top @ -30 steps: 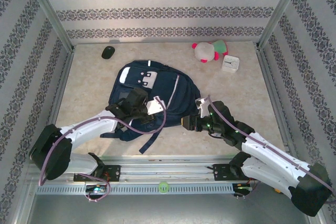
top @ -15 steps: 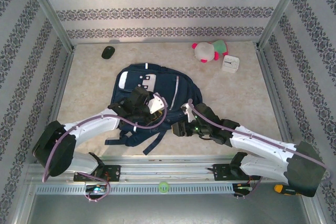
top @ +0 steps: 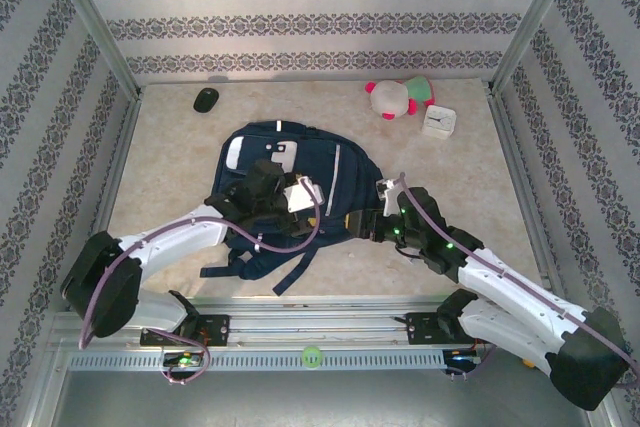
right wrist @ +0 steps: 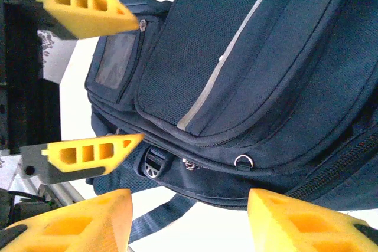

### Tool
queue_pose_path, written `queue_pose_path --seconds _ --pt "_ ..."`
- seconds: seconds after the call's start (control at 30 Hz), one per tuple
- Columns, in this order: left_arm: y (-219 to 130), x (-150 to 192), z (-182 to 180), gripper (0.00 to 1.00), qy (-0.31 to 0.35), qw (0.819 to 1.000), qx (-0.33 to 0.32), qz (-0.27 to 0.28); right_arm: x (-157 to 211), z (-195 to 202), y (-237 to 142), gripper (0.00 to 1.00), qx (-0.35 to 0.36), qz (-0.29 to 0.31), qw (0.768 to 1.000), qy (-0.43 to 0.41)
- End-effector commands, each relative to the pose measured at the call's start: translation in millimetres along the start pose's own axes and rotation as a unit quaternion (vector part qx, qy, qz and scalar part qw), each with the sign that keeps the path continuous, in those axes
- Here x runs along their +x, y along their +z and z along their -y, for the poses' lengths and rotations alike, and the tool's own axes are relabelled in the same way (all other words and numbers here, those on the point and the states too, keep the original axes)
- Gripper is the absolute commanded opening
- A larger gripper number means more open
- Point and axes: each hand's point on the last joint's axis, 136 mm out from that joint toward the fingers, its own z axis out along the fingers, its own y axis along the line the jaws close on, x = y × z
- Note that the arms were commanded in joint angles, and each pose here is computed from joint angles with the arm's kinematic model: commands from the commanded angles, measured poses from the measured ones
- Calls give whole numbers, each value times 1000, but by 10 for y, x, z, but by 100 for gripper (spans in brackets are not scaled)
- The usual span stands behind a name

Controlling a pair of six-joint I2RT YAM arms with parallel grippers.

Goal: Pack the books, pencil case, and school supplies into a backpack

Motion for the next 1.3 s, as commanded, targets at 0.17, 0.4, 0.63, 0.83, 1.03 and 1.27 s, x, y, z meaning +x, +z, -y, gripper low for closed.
queue_pose_path --seconds 0.17,0.4,0.63,0.83,1.03,1.27 --pt "150 -35 58 93 73 997 38 1 81 -29 3 54 -22 -22 999 7" --pt "342 93 53 92 62 997 45 -21 95 -32 5 54 -24 -26 999 6" --pt "220 -258 -177 14 -44 999 3 30 123 -7 -35 52 -13 -32 999 2" --pt "36 -520 -295 0 -136 987 -7 84 194 -10 -121 52 1 -24 999 -21" --pt "-28 -603 -336 0 -167 982 5 92 209 -82 19 52 -1 -35 998 -44" --pt "-82 -670 -353 0 -184 977 12 107 36 -178 288 52 -4 -22 997 -74"
